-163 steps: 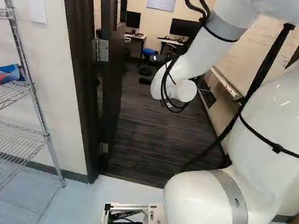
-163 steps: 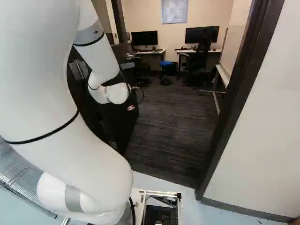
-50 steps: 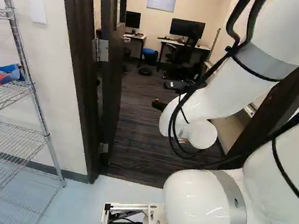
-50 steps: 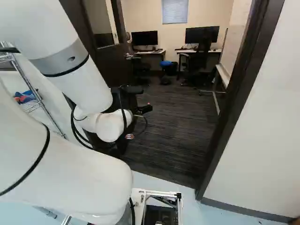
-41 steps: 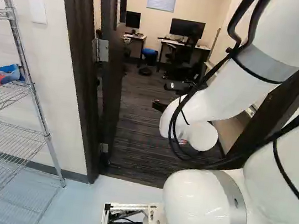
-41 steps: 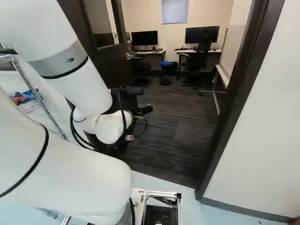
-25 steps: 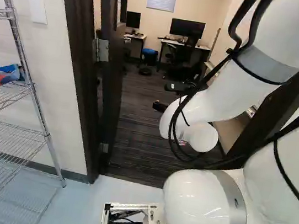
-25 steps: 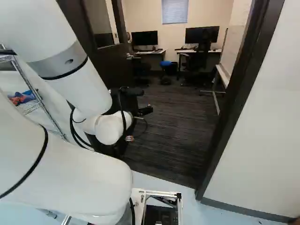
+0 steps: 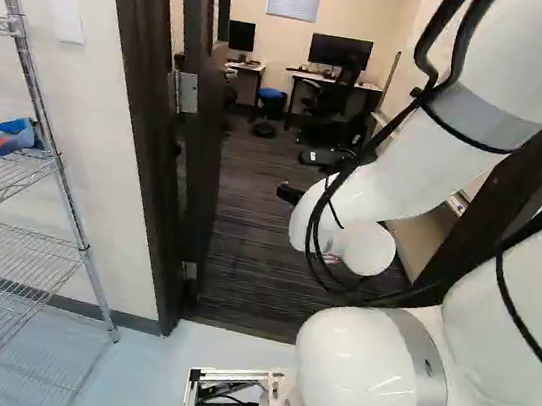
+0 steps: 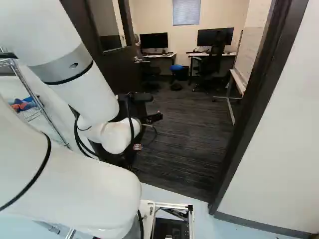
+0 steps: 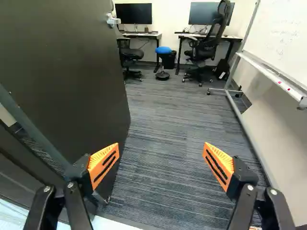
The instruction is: Open the door and move inside
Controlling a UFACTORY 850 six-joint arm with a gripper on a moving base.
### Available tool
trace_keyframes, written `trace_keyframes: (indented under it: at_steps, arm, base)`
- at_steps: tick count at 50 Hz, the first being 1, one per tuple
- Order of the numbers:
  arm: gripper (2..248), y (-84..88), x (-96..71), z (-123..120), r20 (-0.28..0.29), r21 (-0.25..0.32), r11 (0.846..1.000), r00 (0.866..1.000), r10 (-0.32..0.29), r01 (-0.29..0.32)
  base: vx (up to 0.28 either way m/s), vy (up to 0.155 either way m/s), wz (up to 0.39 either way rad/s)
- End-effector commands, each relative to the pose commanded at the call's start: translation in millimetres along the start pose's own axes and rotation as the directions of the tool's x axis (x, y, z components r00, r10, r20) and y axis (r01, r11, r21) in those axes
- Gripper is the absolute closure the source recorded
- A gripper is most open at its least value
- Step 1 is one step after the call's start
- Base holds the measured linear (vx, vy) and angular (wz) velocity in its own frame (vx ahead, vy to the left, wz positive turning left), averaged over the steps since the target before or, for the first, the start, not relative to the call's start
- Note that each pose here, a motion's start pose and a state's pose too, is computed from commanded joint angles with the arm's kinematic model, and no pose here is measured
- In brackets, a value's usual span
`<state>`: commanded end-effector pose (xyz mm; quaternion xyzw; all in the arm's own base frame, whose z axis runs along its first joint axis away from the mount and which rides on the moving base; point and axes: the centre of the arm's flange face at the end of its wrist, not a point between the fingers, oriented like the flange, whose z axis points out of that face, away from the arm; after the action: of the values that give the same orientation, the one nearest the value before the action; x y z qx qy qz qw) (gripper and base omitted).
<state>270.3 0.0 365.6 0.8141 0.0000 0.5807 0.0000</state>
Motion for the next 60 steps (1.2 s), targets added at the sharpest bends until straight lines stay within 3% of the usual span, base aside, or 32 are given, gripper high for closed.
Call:
trace_keyframes:
  at_steps: [37, 60]
  arm:
    - [3, 0.0, 0.0, 0.0, 0.000, 0.000, 1.000, 1.000, 0.000, 0.000]
    - [3, 0.0, 0.0, 0.0, 0.000, 0.000, 1.000, 1.000, 0.000, 0.000]
  base:
    - [0.063, -0.026, -0.139]
    - [0.049, -0.010, -0.018]
